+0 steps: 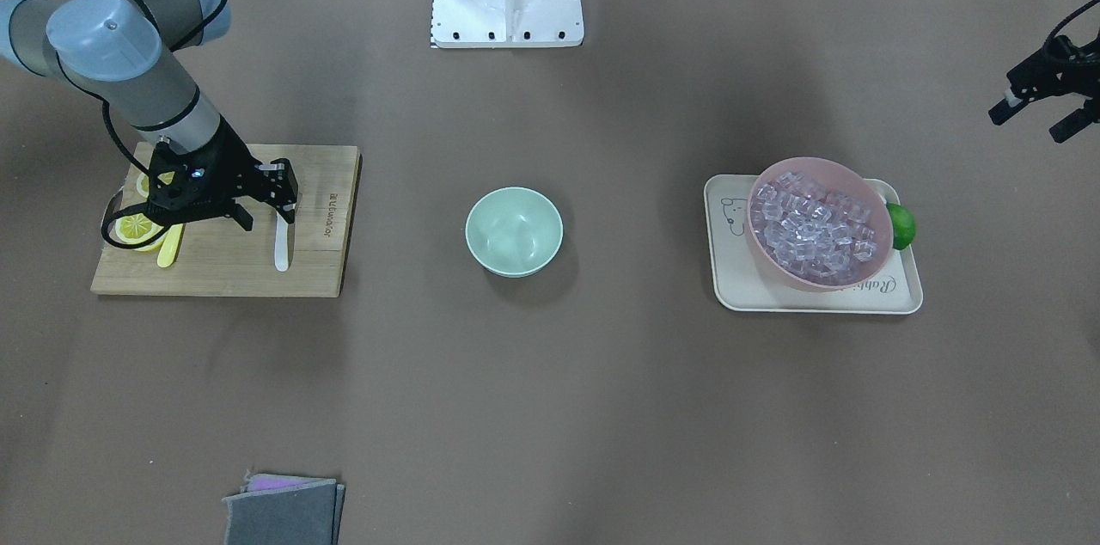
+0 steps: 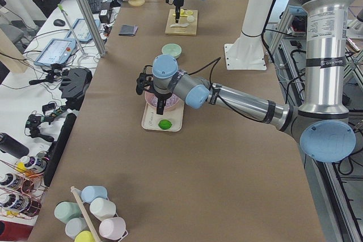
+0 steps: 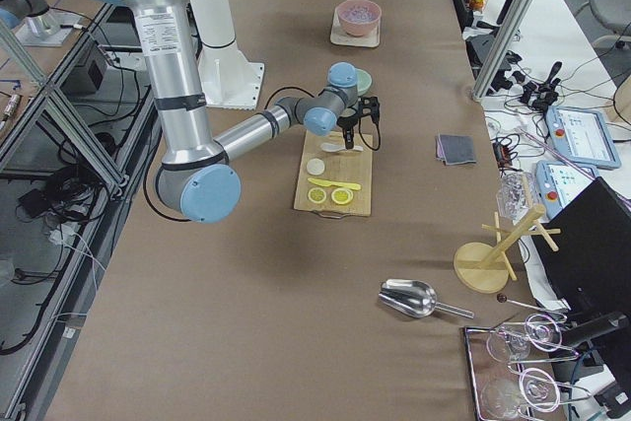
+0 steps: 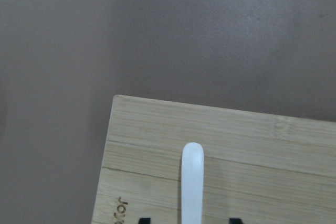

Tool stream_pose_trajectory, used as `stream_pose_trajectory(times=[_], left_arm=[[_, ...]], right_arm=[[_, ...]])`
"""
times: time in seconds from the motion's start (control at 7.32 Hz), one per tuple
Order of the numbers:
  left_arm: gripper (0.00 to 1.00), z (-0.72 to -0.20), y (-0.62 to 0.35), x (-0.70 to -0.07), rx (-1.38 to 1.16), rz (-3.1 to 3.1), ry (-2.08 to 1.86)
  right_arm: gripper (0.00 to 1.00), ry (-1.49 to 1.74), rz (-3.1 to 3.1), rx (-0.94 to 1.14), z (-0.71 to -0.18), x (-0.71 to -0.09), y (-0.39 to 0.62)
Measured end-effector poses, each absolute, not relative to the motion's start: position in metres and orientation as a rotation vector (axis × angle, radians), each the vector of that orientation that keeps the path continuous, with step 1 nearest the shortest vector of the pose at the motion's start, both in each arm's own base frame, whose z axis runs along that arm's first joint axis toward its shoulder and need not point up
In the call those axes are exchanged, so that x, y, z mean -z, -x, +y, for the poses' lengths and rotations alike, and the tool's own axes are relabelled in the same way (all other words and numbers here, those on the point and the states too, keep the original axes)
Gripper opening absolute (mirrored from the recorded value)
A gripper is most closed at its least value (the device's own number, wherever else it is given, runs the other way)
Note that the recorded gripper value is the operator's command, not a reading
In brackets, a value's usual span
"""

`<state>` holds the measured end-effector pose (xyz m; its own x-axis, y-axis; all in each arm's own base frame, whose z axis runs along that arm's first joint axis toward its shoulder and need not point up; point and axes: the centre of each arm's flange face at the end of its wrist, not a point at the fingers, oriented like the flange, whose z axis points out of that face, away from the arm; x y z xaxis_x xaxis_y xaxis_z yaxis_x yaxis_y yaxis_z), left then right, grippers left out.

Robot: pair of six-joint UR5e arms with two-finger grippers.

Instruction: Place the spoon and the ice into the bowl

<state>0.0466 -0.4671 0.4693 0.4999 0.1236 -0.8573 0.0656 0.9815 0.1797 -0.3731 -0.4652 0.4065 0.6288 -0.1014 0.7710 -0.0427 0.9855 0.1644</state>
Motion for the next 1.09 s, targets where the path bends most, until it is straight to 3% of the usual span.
stream_pose_trajectory(times=[0.27, 0.41, 0.55, 1.09], left_arm=[[0.98, -0.467, -0.047, -0.469, -0.034, 1.049, -0.197], [0.98, -0.467, -0.047, -0.469, -0.032, 1.050, -0.195], [0.98, -0.467, -0.048, -0.469, -0.027, 1.051, -0.192], [0.98, -0.472, -0.068, -0.460, -0.010, 1.051, -0.162]], right_arm=[[0.42, -0.168, -0.869, 0.043, -0.468, -0.417, 0.388], [0.10, -0.165, -0.863, 0.048, -0.468, -0.421, 0.394], [0.00, -0.161, -0.860, 0.052, -0.467, -0.422, 0.398], [0.00, -0.133, -0.893, -0.007, -0.475, -0.381, 0.414]])
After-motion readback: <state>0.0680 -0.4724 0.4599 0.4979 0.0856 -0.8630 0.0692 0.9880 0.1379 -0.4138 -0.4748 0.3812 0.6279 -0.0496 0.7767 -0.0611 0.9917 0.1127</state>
